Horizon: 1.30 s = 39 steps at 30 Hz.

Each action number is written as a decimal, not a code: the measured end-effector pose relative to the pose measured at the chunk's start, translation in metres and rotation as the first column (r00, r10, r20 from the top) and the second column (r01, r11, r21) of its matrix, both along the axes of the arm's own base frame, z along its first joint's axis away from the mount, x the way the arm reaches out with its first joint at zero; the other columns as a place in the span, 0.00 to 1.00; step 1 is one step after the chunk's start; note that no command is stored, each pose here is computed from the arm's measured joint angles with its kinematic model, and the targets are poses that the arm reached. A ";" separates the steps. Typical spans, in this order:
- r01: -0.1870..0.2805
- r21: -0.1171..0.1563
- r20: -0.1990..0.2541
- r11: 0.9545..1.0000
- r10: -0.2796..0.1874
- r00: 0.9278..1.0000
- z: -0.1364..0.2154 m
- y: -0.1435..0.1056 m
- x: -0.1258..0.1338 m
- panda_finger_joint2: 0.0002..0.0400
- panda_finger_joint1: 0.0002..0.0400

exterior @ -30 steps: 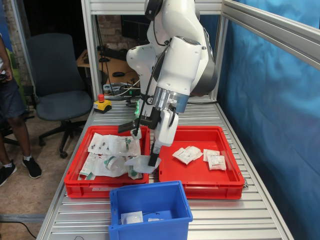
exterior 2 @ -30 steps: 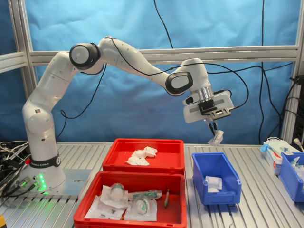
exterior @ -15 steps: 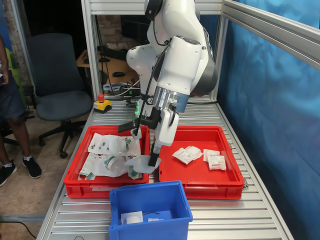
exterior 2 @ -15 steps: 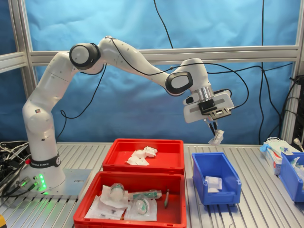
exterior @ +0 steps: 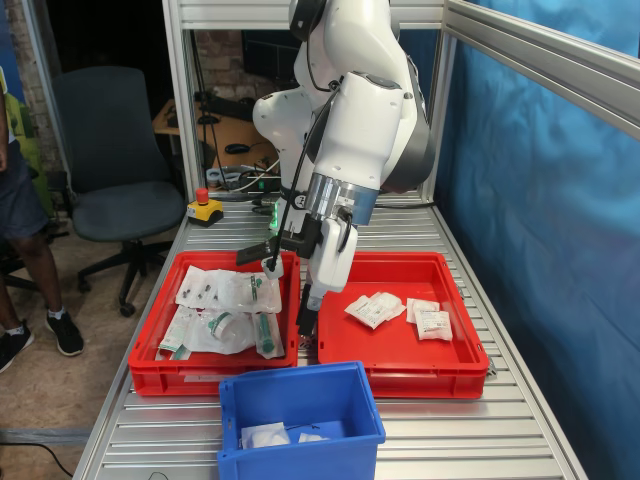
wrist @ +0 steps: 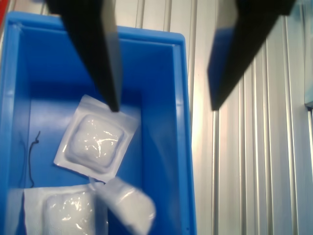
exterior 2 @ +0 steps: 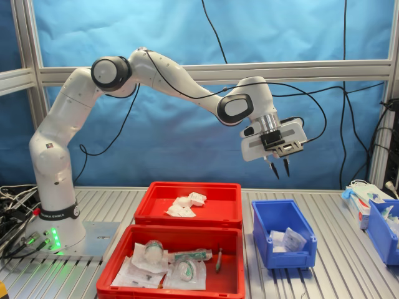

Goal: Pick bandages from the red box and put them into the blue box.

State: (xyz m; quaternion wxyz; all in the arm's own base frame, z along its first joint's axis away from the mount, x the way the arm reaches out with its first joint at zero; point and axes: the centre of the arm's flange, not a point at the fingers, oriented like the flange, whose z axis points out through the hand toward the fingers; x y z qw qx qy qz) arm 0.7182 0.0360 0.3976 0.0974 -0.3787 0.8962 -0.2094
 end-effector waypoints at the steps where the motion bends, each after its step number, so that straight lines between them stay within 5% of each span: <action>1: 0.000 0.000 0.000 1.000 0.000 1.000 0.000 0.000 0.000 0.21 0.21; 2: 0.000 0.000 0.000 1.000 0.000 1.000 0.000 0.000 0.000 0.39 0.39; 6: 0.000 0.000 0.000 1.000 0.000 1.000 0.000 0.000 0.000 0.39 0.39; 7: 0.000 0.000 0.000 1.000 0.000 1.000 0.000 0.000 0.000 0.51 0.51; 12: 0.000 0.000 0.000 1.000 0.000 1.000 0.000 0.000 0.000 0.51 0.51; 13: 0.000 0.000 0.000 1.000 0.000 1.000 0.000 0.000 0.000 0.64 0.64; 17: 0.000 0.000 0.000 1.000 0.000 1.000 0.000 0.000 0.000 0.64 0.64; 18: 0.000 0.000 0.000 1.000 0.000 1.000 0.000 0.000 0.000 0.76 0.76; 22: 0.003 -0.002 0.000 1.000 -0.003 1.000 0.001 -0.002 0.000 0.76 0.76; 23: 0.010 -0.004 -0.007 1.000 -0.010 1.000 0.001 -0.005 -0.001 0.89 0.89; 26: 0.021 -0.006 -0.024 1.000 -0.021 0.999 0.000 -0.009 -0.002 0.89 0.89; 27: 0.029 -0.007 -0.041 1.000 -0.029 0.999 -0.001 -0.011 -0.004 0.98 0.98; 34: 0.050 0.011 -0.111 0.999 -0.049 0.993 -0.002 -0.011 -0.011 1.00 1.00; 39: 0.055 0.060 -0.160 0.997 -0.044 0.986 0.005 -0.005 -0.019 1.00 1.00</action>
